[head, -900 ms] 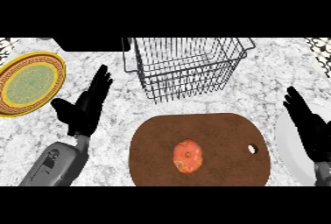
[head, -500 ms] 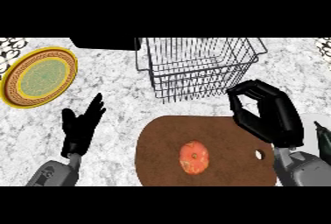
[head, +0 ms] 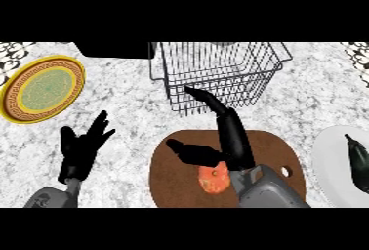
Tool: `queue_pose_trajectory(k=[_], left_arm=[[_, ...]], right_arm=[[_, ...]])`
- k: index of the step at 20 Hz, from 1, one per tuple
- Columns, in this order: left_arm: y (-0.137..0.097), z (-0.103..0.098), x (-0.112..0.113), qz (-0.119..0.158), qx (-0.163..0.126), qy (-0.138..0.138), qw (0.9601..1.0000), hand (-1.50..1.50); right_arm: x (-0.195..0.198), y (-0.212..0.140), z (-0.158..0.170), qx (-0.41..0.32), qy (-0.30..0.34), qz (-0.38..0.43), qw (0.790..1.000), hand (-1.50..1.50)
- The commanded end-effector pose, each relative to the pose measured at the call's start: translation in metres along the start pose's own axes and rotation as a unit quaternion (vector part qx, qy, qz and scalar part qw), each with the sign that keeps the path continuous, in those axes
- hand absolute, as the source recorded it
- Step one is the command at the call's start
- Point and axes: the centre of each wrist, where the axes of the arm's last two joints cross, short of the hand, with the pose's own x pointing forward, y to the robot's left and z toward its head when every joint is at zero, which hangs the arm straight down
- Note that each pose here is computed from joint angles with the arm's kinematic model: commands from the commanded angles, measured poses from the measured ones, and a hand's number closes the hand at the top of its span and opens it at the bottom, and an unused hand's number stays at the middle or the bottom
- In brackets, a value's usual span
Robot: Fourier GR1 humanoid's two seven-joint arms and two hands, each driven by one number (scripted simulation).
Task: Pick the squash from the cutting board and place it in the basket
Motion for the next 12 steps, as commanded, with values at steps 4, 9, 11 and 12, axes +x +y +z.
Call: queue_pose_trajectory(k=[4, 9, 11, 12], left_arm=[[0.029, 0.024, -0.047, -0.010, 0.043, 0.113, 0.9926, 0.00], [0.033, 0.034, -0.058, 0.003, 0.049, 0.126, 0.9908, 0.00], [0.037, 0.038, -0.057, 0.004, 0.051, 0.126, 0.9908, 0.00], [0.036, 0.038, -0.059, -0.005, 0.055, 0.130, 0.9900, 0.00]], right_arm=[[-0.006, -0.036, -0.030, -0.034, 0.073, 0.250, 0.965, -1.50], [0.051, -0.045, -0.043, 0.008, 0.099, 0.346, 0.933, -1.50], [0.076, -0.056, -0.047, 0.020, 0.119, 0.375, 0.919, -1.50], [0.086, -0.054, -0.046, 0.038, 0.124, 0.388, 0.913, -1.50]])
